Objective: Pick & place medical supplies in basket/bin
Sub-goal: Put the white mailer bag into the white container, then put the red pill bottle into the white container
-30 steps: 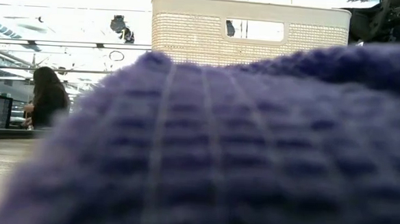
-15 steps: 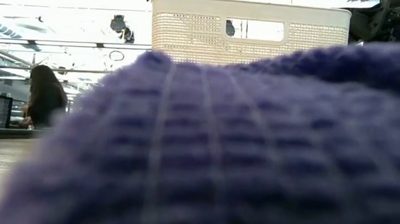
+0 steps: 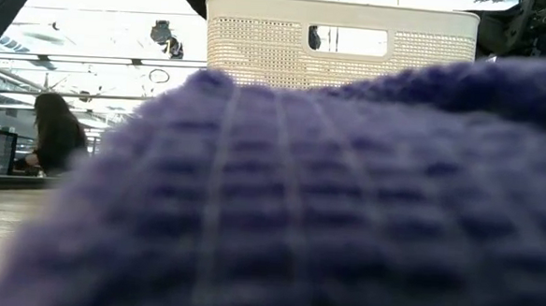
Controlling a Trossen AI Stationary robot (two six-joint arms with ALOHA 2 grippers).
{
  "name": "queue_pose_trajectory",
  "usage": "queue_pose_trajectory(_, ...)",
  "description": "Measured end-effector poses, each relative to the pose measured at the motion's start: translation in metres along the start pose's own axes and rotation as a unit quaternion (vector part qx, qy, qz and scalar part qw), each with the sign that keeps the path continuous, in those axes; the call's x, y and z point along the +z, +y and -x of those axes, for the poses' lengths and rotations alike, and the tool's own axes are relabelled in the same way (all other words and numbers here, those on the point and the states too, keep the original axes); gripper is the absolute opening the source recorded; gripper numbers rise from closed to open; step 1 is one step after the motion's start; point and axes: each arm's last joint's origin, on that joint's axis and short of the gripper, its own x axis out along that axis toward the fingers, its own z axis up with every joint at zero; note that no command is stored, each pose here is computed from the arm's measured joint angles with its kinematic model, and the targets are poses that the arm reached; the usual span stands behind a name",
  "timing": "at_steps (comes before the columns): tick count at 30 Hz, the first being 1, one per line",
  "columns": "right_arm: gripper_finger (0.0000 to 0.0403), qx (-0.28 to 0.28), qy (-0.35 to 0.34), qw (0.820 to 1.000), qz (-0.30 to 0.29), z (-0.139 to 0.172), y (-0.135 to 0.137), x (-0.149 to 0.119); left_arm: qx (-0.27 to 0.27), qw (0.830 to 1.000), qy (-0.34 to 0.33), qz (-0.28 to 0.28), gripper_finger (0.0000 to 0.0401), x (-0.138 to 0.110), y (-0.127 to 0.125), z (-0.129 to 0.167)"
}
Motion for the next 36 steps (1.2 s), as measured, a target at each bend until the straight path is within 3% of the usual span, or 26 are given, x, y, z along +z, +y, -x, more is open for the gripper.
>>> queue_pose_trajectory(11,0.0,0.0,0.002,1.0,0.0,0.0,0.0,0.0,-0.053,0.998,0.012,0.013,0.001,-0.008,0.0,-0.01)
queue_pose_trajectory(17,0.0,-0.001,0.002,1.0,0.0,0.0,0.0,0.0,-0.064,0.998,0.004,0.005,0.0081,-0.004,-0.007,-0.007)
queue_pose_trajectory(22,0.0,0.0,0.002,1.0,-0.001,0.0,0.0,0.0,-0.037,0.999,-0.004,-0.001,0.0161,0.001,-0.01,-0.001)
queue_pose_trajectory(30,0.0,-0.001,0.002,1.0,-0.001,0.0,0.0,0.0,-0.025,0.998,-0.051,-0.023,0.0264,0.025,-0.021,0.047)
queue_pose_trajectory(36,0.0,0.0,0.002,1.0,-0.001,0.0,0.0,0.0,-0.013,0.994,-0.095,-0.05,0.0289,0.042,-0.035,0.099)
